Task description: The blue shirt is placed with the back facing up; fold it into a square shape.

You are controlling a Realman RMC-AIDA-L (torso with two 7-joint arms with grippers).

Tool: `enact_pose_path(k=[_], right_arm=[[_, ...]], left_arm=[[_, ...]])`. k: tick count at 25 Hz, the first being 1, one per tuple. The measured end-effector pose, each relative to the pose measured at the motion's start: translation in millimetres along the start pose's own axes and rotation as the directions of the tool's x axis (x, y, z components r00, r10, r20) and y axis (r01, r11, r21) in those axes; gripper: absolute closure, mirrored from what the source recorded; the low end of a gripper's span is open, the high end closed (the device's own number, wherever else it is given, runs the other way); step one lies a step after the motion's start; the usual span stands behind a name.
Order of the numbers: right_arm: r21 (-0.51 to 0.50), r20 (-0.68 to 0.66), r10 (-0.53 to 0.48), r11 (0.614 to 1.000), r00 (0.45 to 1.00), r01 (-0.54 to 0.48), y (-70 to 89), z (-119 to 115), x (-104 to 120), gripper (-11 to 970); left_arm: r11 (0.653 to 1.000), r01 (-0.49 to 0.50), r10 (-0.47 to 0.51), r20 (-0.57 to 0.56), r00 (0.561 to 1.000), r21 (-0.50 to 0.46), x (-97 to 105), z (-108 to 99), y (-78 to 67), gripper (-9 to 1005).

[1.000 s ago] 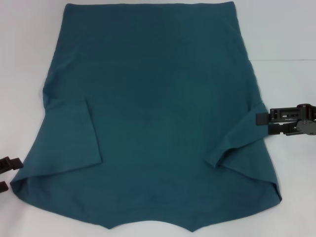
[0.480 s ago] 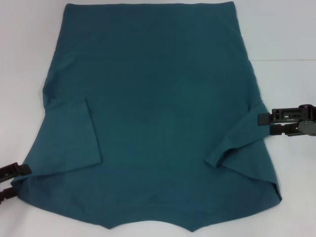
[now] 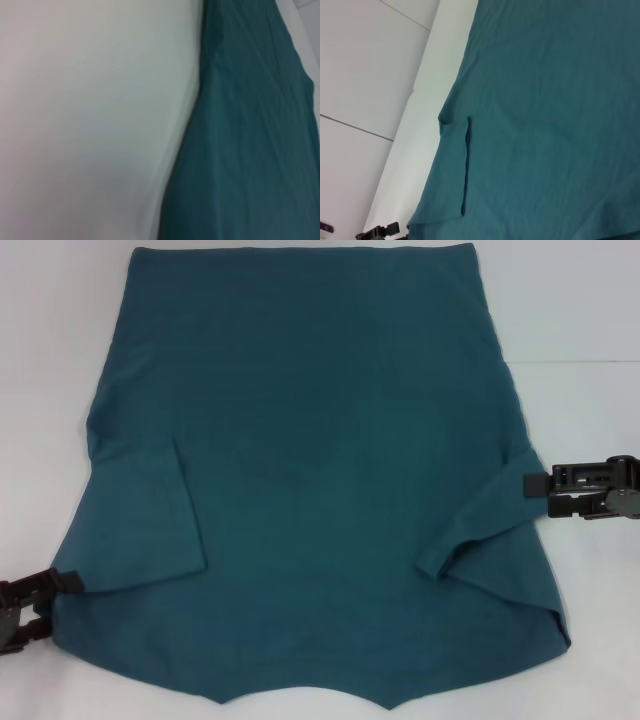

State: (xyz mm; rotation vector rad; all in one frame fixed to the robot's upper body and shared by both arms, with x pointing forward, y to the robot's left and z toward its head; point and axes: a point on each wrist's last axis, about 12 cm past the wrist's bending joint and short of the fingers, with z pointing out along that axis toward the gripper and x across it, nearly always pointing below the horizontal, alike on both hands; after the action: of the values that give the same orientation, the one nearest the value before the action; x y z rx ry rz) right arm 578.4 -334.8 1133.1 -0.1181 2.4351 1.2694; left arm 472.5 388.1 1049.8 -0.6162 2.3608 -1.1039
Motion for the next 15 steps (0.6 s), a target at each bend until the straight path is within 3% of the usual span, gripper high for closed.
enact_pose_path(k=[15], right_arm=[[-0.004,0.003,0.004,1.0,1.0,-0.004,-1.4,-2,3,103]], left_arm=[[0.998,-0.035,0.037,-0.049,0.998,0.052,-5,20,-18.4,136]])
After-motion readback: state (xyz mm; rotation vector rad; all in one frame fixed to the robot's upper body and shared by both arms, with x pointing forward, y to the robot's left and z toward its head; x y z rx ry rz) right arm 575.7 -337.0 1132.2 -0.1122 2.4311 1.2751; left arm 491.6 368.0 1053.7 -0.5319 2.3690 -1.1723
